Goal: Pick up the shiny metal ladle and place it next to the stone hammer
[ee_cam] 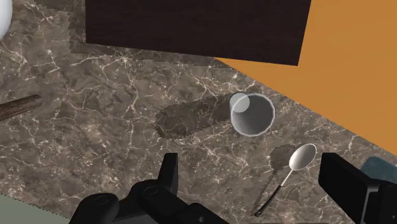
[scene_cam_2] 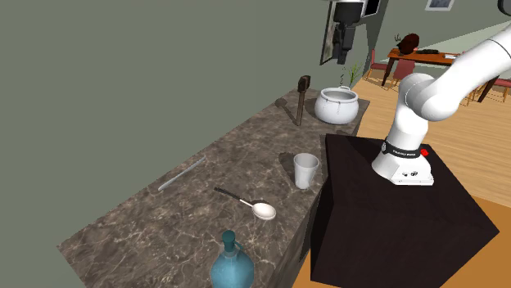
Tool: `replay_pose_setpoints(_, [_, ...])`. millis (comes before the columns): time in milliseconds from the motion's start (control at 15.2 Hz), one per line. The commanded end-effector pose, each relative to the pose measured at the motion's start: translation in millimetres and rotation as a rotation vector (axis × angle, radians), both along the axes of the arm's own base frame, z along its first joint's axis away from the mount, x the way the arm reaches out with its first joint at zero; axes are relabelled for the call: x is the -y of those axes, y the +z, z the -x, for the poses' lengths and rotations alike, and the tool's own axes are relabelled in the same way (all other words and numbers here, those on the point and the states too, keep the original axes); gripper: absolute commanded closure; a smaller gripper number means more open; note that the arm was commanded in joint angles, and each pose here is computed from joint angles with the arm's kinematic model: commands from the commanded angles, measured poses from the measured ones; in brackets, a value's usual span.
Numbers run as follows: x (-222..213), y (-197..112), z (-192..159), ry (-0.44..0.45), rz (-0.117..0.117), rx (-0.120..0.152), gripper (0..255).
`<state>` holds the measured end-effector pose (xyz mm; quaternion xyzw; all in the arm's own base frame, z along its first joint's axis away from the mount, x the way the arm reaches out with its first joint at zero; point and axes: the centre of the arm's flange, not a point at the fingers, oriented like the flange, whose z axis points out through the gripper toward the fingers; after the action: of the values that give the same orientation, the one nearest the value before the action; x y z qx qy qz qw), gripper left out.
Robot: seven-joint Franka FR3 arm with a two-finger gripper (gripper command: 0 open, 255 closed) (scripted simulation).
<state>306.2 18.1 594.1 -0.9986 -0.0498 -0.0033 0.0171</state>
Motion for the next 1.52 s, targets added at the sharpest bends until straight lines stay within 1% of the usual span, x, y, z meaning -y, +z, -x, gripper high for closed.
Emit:
replay_pose_setpoints(0, [0,0,0,0.0,0.0,0.0,0])
replay_pose_setpoints(726, [-72,-110,-58,-0.122,-0.021,-0.006,0])
replay_pose_setpoints(1452, [-139,-218,-124,-0.244,-0.043,-0.012,0])
